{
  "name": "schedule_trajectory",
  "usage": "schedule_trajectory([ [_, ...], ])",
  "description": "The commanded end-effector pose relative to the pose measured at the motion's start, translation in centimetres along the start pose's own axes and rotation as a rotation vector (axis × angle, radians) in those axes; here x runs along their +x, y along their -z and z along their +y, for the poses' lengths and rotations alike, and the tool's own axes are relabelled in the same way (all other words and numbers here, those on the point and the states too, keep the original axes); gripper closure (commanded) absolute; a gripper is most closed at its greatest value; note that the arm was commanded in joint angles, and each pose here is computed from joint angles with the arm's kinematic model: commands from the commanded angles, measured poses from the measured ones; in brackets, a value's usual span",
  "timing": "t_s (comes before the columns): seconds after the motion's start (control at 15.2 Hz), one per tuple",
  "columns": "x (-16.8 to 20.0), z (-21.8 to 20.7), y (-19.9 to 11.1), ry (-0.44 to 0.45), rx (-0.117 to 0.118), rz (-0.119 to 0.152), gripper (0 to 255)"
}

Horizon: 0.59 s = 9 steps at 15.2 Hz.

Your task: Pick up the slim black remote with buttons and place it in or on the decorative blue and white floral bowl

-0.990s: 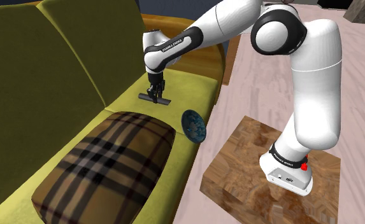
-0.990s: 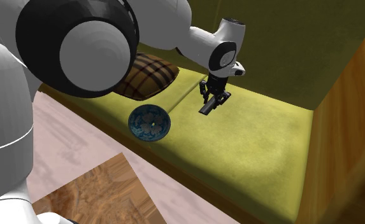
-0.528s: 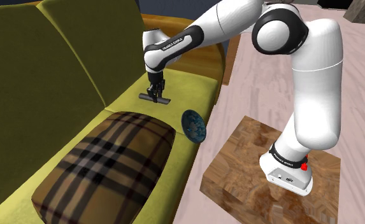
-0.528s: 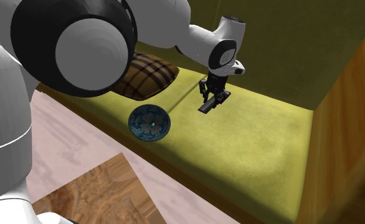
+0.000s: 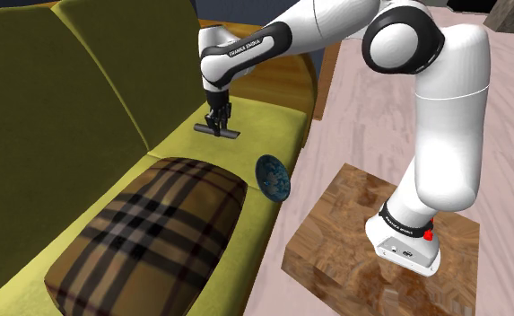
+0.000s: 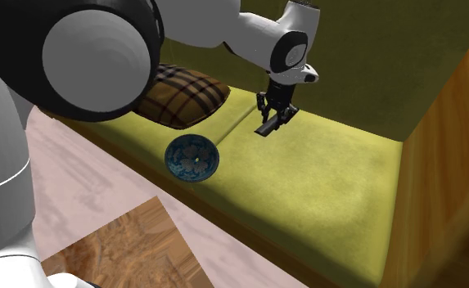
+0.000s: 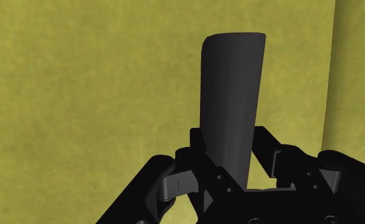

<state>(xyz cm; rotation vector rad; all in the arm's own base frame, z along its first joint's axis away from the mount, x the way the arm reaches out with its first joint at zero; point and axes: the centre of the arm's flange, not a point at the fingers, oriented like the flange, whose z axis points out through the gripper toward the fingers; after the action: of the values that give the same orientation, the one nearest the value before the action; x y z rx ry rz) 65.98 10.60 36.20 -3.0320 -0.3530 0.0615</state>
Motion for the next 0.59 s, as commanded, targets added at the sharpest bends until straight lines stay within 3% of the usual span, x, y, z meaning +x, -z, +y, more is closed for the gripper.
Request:
schedule_trajectory([
  [0.0,0.0,-0.1,1.1,0.0,0.0,0.0,255],
  [0.53,-0.1,-0.5,5.3,0.0,0.0,0.0,255],
])
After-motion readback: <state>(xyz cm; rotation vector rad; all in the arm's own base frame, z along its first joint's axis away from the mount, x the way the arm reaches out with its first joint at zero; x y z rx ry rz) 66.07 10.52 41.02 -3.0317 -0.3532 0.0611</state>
